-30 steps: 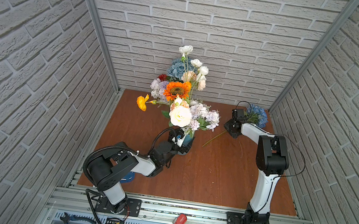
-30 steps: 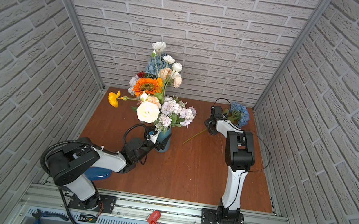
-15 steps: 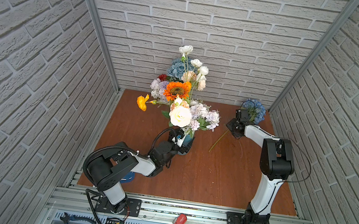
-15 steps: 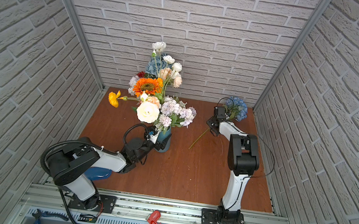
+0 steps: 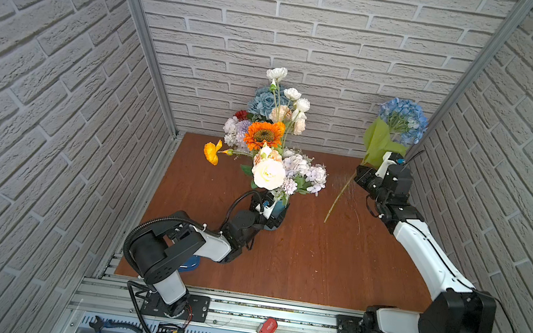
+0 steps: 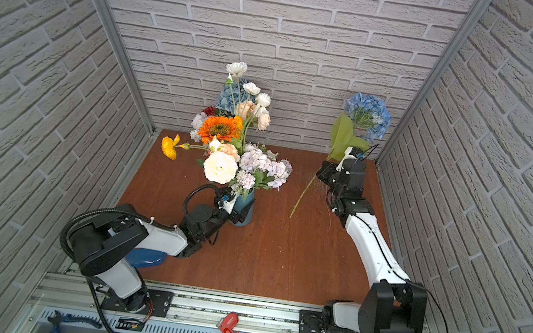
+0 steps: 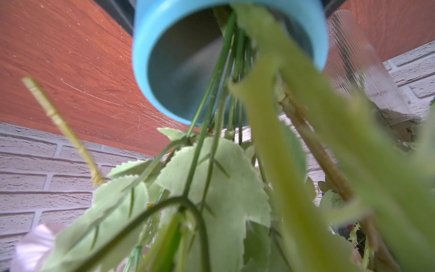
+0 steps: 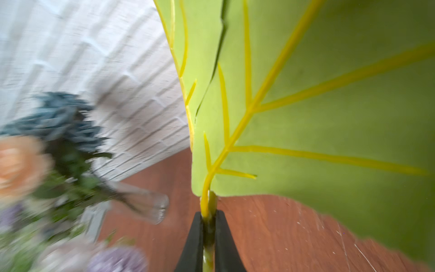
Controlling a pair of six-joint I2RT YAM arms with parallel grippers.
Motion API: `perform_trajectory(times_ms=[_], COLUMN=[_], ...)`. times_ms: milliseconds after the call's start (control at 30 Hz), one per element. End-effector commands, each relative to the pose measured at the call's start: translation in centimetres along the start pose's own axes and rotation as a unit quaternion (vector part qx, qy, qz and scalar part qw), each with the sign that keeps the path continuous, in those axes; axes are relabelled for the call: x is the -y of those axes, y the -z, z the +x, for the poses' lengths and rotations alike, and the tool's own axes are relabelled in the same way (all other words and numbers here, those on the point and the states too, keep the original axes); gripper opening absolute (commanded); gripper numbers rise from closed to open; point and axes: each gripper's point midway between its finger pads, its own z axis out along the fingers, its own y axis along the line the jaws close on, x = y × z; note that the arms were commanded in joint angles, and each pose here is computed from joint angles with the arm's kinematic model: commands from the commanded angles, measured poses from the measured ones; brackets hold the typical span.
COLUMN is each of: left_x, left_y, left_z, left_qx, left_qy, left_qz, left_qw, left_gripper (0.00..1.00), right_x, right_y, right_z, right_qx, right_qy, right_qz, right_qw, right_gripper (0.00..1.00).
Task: Arrange flowers in a vase
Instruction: Pick up the flower from the top-right of the table.
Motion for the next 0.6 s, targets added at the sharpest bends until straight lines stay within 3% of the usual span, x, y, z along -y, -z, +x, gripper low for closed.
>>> perform_trajectory(times_ms=[0, 133, 267, 367, 567], left_x=[0.3, 0.2, 0.1, 0.1, 0.1], left_y=[0.1, 0.1, 0.0, 0.0, 0.1], left_z=[0.7, 0.8, 0.6, 0.6, 0.5], left_qx=[-0.01, -0.01, -0.008, -0.008, -0.009], left_qy=[-0.02, -0.02, -0.019, -0.018, -0.018], left_qz=[0.003, 0.0, -0.002, -0.002, -0.002], left_qw=[1.0, 1.0, 1.0, 1.0, 1.0], left_gripper=[0.0, 0.0, 0.0, 0.0, 0.0], right_x=[-5.5, -10.0, -14.8, -17.7, -22.6], right_y=[4.1, 8.8, 12.9, 13.9, 15.1], right_z=[-2.1, -2.7, -2.7, -1.8, 1.2], right_qx=[0.037, 0.062, 0.1, 0.096, 0.12], right_qy=[0.051, 0.08, 0.105, 0.129, 0.183], right_qz=[-0.108, -0.195, -0.307, -0.35, -0.444], right_qw=[0.992, 0.976, 0.941, 0.923, 0.869], right_gripper=[0.06, 0.05, 0.05, 0.05, 0.05])
